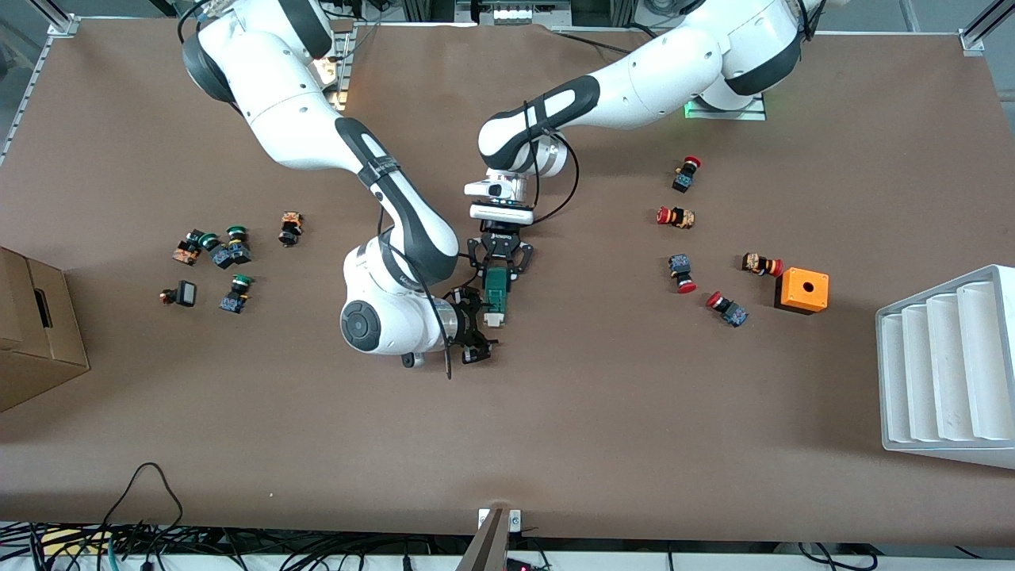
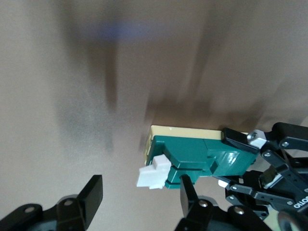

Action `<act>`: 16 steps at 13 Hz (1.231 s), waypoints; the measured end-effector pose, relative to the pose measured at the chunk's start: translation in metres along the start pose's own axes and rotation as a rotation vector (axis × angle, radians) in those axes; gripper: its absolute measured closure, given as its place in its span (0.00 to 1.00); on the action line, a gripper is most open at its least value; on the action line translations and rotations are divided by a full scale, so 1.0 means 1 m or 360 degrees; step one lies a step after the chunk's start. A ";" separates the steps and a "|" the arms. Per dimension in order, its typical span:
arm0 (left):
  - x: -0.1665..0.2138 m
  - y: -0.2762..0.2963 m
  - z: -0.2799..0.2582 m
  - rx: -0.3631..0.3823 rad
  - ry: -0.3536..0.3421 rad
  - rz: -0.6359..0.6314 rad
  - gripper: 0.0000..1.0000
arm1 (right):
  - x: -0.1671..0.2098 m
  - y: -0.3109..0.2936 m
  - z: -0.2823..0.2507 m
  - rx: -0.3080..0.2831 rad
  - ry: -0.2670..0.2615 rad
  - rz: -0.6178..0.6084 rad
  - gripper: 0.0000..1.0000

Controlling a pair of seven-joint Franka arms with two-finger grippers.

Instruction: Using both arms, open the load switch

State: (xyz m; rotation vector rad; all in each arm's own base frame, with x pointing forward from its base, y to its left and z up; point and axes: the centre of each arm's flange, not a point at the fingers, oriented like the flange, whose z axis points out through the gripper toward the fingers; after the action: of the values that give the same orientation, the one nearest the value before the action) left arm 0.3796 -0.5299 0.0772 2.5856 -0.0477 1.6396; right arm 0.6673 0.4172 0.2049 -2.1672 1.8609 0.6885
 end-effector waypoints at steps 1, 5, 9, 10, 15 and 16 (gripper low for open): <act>0.000 0.000 0.000 0.0000 0.0000 0.0000 0.50 | 0.001 0.000 0.000 -0.0001 0.0001 0.0005 0.28; 0.000 0.000 0.000 0.0000 0.0000 0.0000 0.50 | 0.002 0.000 0.003 -0.0007 0.0003 0.0049 0.29; 0.000 0.000 0.000 0.0000 0.0001 0.0000 0.50 | 0.001 0.002 0.012 -0.0025 0.0009 0.0078 0.30; 0.000 0.000 0.000 0.0000 0.0001 0.0000 0.50 | 0.002 0.003 0.014 -0.0030 0.0011 0.0086 0.31; 0.000 0.000 0.000 0.0001 0.0001 0.0000 0.50 | -0.001 0.006 0.018 -0.0063 0.0016 0.0098 0.45; 0.000 0.000 0.000 0.0001 0.0001 0.0000 0.50 | -0.002 0.007 0.019 -0.0072 0.0018 0.0101 0.49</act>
State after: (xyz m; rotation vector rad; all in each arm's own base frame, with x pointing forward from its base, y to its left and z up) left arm 0.3794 -0.5300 0.0771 2.5854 -0.0474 1.6407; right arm 0.6563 0.4261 0.1902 -2.1520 1.9455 0.7388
